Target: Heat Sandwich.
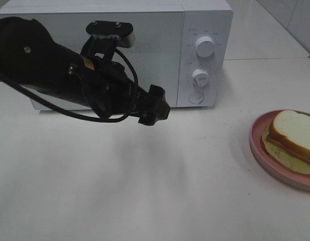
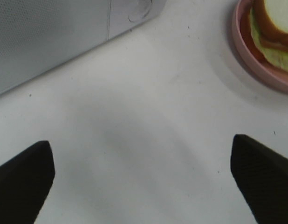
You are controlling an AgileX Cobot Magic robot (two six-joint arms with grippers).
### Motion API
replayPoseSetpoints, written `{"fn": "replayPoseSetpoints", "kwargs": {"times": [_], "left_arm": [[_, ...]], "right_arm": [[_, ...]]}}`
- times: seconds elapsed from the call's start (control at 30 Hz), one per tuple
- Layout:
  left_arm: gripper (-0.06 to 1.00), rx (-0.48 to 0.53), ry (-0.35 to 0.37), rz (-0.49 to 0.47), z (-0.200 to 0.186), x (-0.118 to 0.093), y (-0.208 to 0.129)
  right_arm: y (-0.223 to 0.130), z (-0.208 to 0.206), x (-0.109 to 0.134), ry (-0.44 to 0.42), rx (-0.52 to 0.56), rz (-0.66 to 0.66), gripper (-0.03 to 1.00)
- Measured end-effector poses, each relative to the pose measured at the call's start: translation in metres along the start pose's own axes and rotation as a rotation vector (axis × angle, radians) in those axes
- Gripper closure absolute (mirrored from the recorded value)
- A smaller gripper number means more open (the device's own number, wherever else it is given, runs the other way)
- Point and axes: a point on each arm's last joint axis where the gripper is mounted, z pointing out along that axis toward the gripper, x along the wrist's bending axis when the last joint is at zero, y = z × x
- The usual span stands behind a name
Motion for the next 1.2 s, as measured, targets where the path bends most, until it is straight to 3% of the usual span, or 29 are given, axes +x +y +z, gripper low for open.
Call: {"fn": "replayPoseSetpoints", "kwargs": {"times": [0.2,0.4,0.47,0.67,0.73,0.87,1.2], "left_arm": [[-0.02,0.170,-0.014,0.096,-0.020,-0.003,-0.011],[-0.02,0.311,-0.019,0.072,-0.046,0.006,-0.017],[-0.02,0.377,-0.006,0.020,-0.057,0.021,-0.020],[-0.02,0.448,0.028,-0.097,-0.077,0.052,-0.023],[-0.02,0.471,0.050,-0.174,-0.091,0.071,-0.025],[-0.02,0.484,0.086,-0.276,-0.112,0.095,-0.029],[-0.02,0.464,0.178,-0.467,-0.168,0.134,-0.043]], "right_arm": [[0.000,0.000,0.000,0.000,0.000,0.000,0.21],[0.000,0.000,0.000,0.000,0.000,0.000,0.21],[0.000,0.000,0.000,0.000,0.000,0.000,0.21],[0.000,0.000,0.000,0.000,0.000,0.000,0.21],[0.000,0.000,0.000,0.000,0.000,0.000,0.21],[0.000,0.000,0.000,0.000,0.000,0.000,0.21],[0.000,0.000,0.000,0.000,0.000,0.000,0.21]]}}
